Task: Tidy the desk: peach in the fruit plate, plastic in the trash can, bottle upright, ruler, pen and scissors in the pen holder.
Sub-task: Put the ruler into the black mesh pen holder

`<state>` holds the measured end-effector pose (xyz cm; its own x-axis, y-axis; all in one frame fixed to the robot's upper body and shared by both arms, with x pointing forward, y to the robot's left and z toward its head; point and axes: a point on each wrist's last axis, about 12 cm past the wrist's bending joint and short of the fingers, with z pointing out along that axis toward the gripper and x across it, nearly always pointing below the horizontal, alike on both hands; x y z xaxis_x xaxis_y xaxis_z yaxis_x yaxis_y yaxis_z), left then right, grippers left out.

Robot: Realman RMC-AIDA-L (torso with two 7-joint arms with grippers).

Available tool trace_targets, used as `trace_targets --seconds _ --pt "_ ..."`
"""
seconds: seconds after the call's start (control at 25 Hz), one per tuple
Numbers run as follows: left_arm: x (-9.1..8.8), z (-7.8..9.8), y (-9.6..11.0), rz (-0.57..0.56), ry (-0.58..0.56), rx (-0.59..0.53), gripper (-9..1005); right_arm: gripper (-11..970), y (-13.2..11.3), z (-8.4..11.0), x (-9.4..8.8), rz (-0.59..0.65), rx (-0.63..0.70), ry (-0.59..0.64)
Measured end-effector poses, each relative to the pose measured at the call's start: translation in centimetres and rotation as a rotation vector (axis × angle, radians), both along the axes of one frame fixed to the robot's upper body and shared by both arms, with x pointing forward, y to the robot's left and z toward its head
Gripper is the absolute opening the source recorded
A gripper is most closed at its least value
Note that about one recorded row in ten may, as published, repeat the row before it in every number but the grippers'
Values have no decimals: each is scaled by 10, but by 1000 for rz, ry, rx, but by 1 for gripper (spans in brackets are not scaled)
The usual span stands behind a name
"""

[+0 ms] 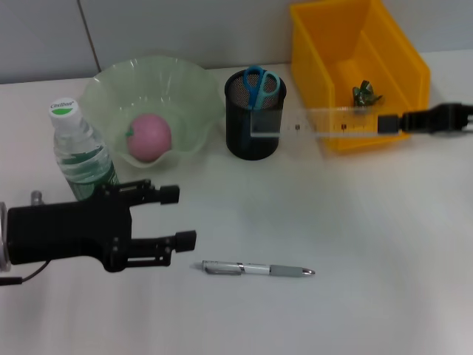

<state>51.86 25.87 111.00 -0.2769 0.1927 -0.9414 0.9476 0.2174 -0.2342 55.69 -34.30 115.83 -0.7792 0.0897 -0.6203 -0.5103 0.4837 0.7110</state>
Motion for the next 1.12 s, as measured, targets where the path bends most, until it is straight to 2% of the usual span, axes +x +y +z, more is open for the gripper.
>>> trace_targets --seconds 0.16,0.32,0.52,0.68,0.76,0.84,0.92,1.0,1.12 --pt "-3 -10 6 15 -3 47 799 8 4 36 17 36 -56 -73" --pt "-4 -10 13 32 -18 52 799 8 7 80 35 56 -153 -115" --pt "-5 -10 17 33 -19 51 799 8 17 134 58 88 -343 -121" --pt "-5 -12 16 29 -27 54 799 8 43 168 79 138 -529 -90" --pt "-6 -13 16 30 -31 50 799 8 59 179 88 159 -610 -91" --pt "-6 -13 15 27 -33 45 799 8 90 190 98 207 -711 -103" --pt "-6 -13 14 25 -33 43 799 9 99 190 101 218 -733 -105" --pt "-6 -13 12 23 -35 42 799 9 125 186 109 242 -816 -108" --pt "-6 -14 10 22 -43 41 799 9 139 181 113 248 -865 -107"
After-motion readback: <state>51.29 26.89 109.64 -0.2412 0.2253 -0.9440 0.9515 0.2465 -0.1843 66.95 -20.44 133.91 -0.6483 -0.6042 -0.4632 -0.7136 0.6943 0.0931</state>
